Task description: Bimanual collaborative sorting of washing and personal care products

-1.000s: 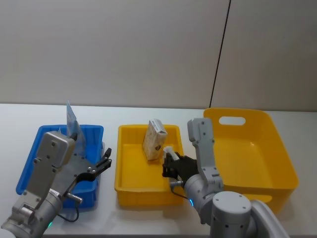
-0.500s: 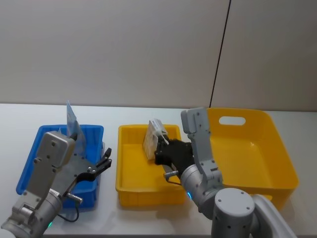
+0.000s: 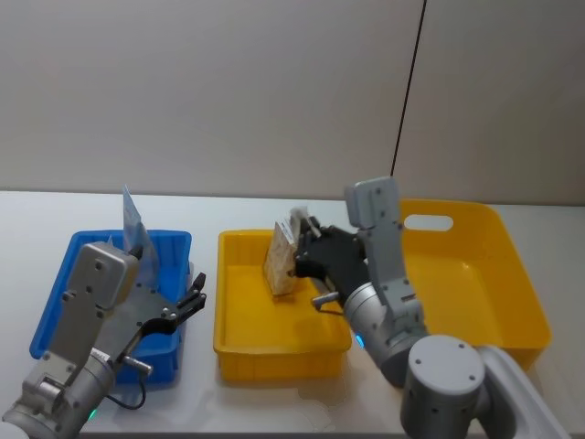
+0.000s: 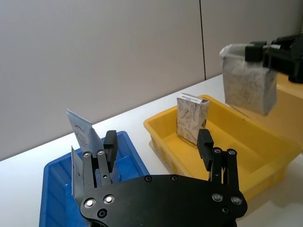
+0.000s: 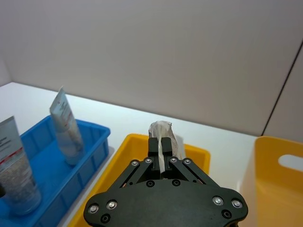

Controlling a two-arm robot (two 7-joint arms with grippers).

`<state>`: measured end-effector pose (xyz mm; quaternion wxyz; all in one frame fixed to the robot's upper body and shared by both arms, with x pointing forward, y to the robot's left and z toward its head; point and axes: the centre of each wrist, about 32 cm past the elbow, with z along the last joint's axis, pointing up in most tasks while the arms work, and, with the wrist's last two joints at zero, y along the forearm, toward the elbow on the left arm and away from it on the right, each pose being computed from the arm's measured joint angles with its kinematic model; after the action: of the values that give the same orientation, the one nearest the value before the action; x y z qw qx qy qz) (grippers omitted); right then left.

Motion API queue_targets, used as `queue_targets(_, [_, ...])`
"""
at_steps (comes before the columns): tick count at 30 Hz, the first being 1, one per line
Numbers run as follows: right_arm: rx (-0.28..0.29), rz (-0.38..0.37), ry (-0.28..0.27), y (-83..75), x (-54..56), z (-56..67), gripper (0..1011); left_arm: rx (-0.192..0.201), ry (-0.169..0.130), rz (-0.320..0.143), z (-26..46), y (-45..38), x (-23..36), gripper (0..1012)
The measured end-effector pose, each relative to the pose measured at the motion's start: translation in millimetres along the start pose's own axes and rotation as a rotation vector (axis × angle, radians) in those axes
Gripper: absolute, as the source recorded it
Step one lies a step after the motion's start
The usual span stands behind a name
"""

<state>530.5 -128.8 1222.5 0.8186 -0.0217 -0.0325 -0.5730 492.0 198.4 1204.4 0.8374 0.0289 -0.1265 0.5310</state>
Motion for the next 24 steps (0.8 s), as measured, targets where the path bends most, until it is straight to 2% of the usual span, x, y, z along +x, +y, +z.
queue_targets(11, [0.015,-0.108,-0.042,-8.5,15.0,12.6,25,0.0,0.0,0.0,0.0,0.0,0.0,1001])
queue_targets(18, [0.001,-0.209,-0.059,-22.0,33.6,18.7,25,0.0,0.0,0.0,0.0,0.0,0.0,1001])
queue_targets(24, [-0.015,-0.264,-0.063,-31.4,45.2,20.0,25,0.0,0.0,0.0,0.0,0.0,0.0,1002])
